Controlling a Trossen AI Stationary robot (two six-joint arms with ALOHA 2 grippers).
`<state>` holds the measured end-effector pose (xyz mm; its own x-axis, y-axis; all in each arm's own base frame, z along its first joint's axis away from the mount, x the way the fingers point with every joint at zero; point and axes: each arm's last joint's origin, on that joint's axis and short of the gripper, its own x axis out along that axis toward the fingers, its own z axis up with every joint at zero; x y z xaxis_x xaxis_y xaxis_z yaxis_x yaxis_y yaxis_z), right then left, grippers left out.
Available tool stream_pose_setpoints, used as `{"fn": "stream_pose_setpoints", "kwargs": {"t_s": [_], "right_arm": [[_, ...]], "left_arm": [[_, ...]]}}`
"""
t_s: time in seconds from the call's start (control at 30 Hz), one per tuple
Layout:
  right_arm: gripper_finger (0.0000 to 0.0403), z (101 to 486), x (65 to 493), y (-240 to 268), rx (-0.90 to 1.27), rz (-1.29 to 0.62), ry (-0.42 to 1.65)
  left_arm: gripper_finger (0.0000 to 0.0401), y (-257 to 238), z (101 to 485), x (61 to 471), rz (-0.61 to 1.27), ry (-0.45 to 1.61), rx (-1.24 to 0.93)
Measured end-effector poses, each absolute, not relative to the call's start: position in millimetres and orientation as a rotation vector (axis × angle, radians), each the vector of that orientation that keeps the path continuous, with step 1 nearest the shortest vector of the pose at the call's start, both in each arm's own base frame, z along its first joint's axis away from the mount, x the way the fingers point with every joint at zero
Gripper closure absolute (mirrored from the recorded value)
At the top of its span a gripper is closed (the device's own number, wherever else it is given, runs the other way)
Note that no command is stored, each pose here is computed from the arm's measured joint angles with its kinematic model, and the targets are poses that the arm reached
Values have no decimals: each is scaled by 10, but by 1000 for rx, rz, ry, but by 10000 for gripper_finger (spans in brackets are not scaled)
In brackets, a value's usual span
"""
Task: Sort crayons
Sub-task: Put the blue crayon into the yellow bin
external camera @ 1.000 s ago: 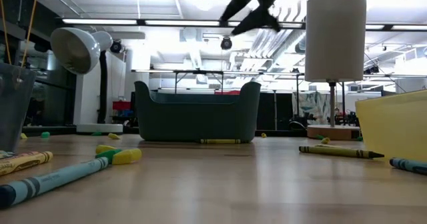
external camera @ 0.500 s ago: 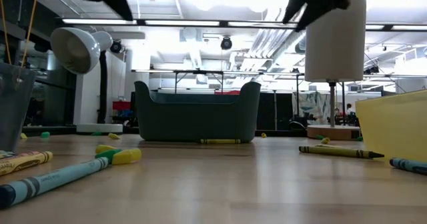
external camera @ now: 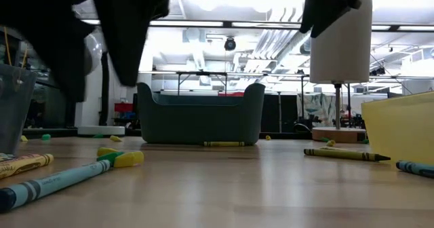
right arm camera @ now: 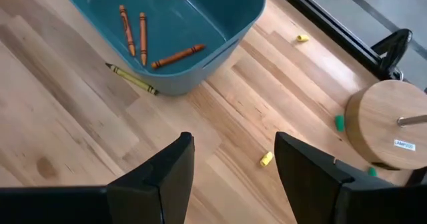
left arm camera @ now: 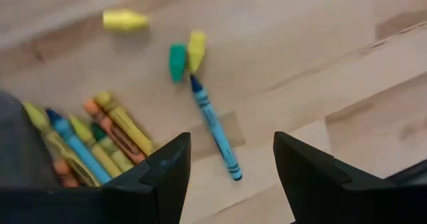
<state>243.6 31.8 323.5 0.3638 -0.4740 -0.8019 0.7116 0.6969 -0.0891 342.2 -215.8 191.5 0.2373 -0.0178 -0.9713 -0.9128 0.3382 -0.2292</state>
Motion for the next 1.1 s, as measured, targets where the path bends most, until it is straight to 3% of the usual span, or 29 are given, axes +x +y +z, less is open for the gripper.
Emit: {"fn": "stream_pose_setpoints", "kwargs": {"t_s": [0.5, 0.6, 0.77, 0.93, 1.1], "right_arm": [[203, 3235, 2437, 313, 257, -767, 926], [203, 3236, 2437, 310, 249, -776, 919], [203, 3238, 2437, 307, 241, -784, 913], [203, 3236, 2436, 318, 227, -769, 922], [203, 3238, 2445, 430, 169, -653, 955]], "left_arm": [[206, -2256, 1423, 3541, 859, 1240, -1073], [243, -2238, 1398, 3551, 843, 1268, -1045], [377, -2234, 1383, 3546, 833, 1274, -1016], [394, -2221, 1543, 3481, 750, 1260, -895], [398, -2078, 2293, 3267, 628, 1083, -741]]}}
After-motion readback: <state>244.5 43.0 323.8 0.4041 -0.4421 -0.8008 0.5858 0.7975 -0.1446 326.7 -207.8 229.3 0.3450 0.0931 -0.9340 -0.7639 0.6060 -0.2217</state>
